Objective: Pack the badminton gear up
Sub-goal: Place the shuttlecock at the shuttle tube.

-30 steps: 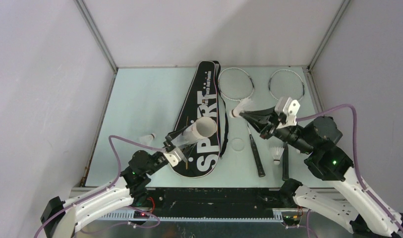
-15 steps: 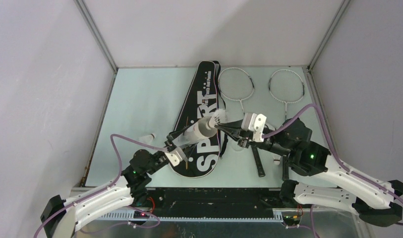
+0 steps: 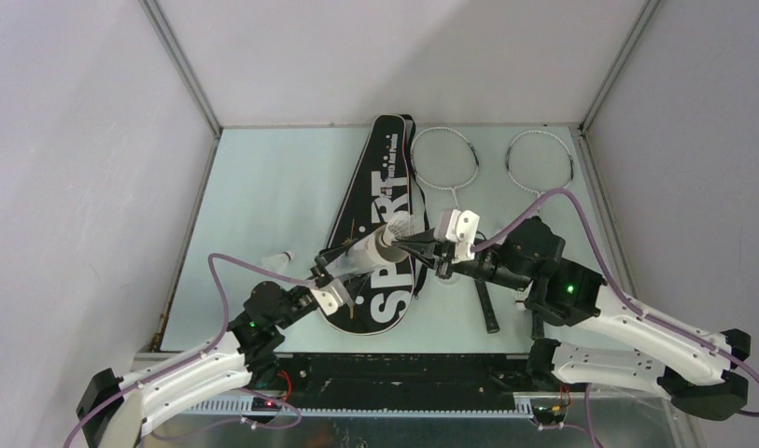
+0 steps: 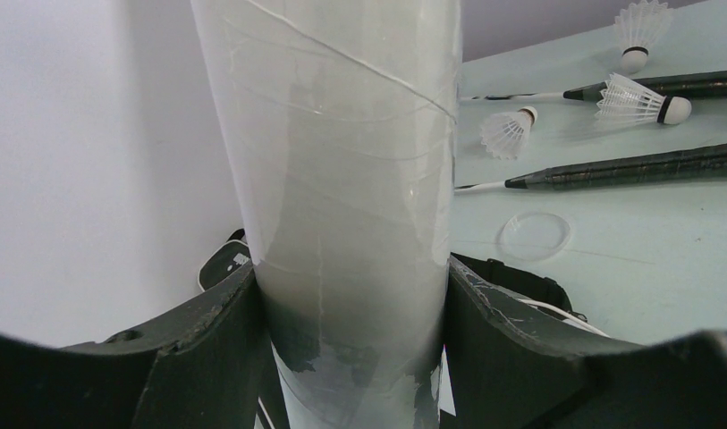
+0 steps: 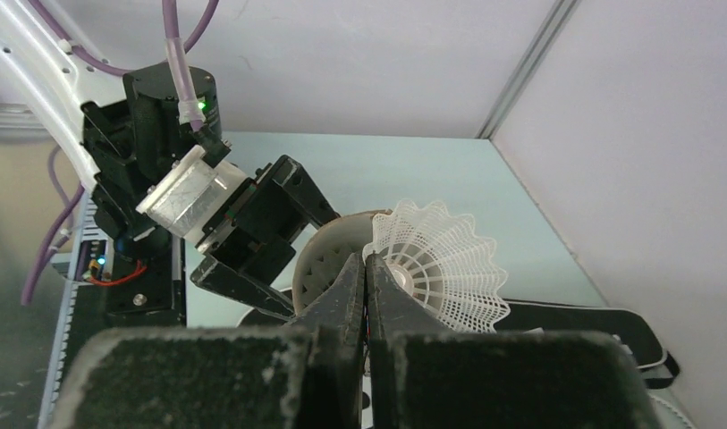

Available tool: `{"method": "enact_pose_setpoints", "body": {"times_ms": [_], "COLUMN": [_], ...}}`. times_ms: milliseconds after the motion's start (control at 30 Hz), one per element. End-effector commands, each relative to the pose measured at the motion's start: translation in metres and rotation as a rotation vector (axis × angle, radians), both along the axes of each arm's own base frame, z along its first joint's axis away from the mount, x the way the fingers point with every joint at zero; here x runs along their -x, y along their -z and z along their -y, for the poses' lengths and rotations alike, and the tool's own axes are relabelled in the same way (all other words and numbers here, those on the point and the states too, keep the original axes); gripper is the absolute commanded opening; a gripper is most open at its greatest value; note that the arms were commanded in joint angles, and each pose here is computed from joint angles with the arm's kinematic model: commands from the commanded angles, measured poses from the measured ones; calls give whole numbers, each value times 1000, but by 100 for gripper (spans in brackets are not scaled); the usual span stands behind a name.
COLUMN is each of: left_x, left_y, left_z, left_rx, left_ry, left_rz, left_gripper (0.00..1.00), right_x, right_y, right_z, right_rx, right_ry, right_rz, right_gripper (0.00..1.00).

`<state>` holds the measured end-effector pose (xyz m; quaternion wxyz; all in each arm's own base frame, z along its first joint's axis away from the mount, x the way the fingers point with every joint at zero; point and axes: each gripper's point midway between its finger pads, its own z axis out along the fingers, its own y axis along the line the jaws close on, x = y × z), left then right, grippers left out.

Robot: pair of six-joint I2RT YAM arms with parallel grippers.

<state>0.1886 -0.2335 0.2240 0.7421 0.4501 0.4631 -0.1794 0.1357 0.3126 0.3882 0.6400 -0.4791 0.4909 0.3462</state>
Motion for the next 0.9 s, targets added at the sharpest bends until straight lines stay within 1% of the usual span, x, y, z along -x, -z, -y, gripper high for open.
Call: {"method": "enact_pose_setpoints", "body": {"times_ms": [0, 200, 400, 567, 733, 867], "left_x": [0, 3, 5, 5, 6, 7], "left_y": [15, 11, 11, 10, 9, 8], "left_z": [1, 0, -1, -2, -1, -2], "left_rx": [-51, -25, -20, -12, -9, -5], "left_ry": [5, 16, 18, 19, 22, 24], "left_rz": [-44, -22, -18, -13, -9, -6], "left_gripper": [52, 52, 52, 52, 52, 52], "right_x": [8, 6, 8, 2, -3, -2], "right_y": [-23, -5, -2, 12, 19, 26], "right_z": [-9, -18, -24, -29, -28, -32], "right_rx": [-69, -16, 15, 101, 139, 168], "right_ry": [-50, -45, -59, -28, 10, 4], "right_rz": [-56, -138, -195, -261, -305, -337], "right_gripper": [0, 0, 0, 0, 1, 1]}}
